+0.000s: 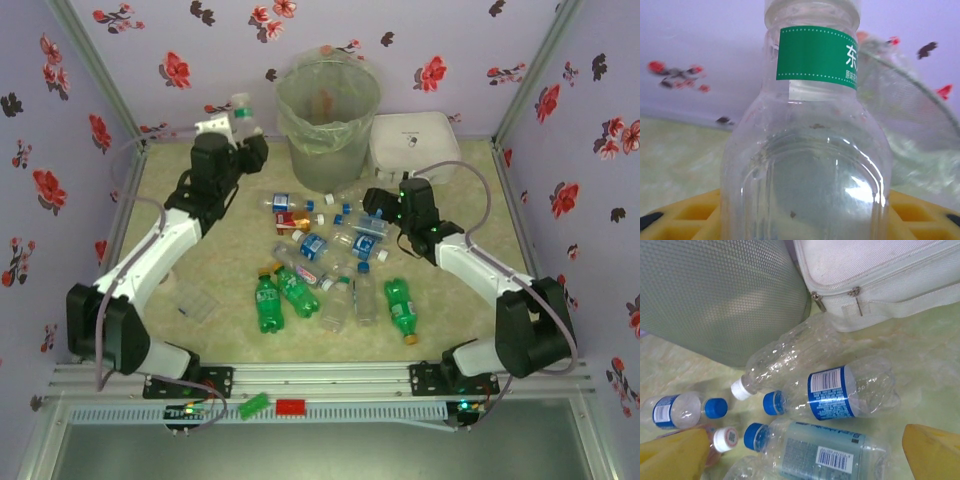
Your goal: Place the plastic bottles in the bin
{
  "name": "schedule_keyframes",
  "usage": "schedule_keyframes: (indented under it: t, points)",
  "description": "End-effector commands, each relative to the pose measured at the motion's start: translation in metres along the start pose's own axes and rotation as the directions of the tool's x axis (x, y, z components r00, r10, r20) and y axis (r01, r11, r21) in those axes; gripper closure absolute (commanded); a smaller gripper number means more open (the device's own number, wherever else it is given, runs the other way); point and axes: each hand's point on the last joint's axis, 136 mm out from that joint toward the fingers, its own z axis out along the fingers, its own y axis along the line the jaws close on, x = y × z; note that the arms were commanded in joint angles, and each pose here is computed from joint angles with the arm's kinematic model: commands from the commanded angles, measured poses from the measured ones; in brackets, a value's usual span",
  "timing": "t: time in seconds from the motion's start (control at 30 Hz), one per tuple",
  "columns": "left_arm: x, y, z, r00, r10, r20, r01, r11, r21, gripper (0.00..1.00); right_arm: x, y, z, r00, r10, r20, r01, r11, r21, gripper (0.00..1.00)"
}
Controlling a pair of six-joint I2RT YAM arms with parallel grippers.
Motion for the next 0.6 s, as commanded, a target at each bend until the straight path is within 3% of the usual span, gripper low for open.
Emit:
schedule_keyframes:
  t: [0.0,0.27,0.57]
  points:
    - [-0.032,-0.039,0.014,0.997,0.067,0.040,-0.072,0.988,0.133,0.64,0.004,0.006,-0.009,1.000,-0.029,-0.006,0.028,0.998,-0.047,0.00]
    - [-0.077,-0.095,0.051,0.996,0.029,0.084,-0.054,0.949,0.311,0.65,0.019,-0.002,-0.016,0.999,-0.030,-0.029,0.028,0.999,-0.047,0.00]
    - [-0.076,-0.131,0.105,0.997,0.021,0.069,-0.047,0.919,0.392,0.67,0.032,0.006,-0.018,0.997,-0.030,-0.066,0.022,0.993,-0.115,0.00]
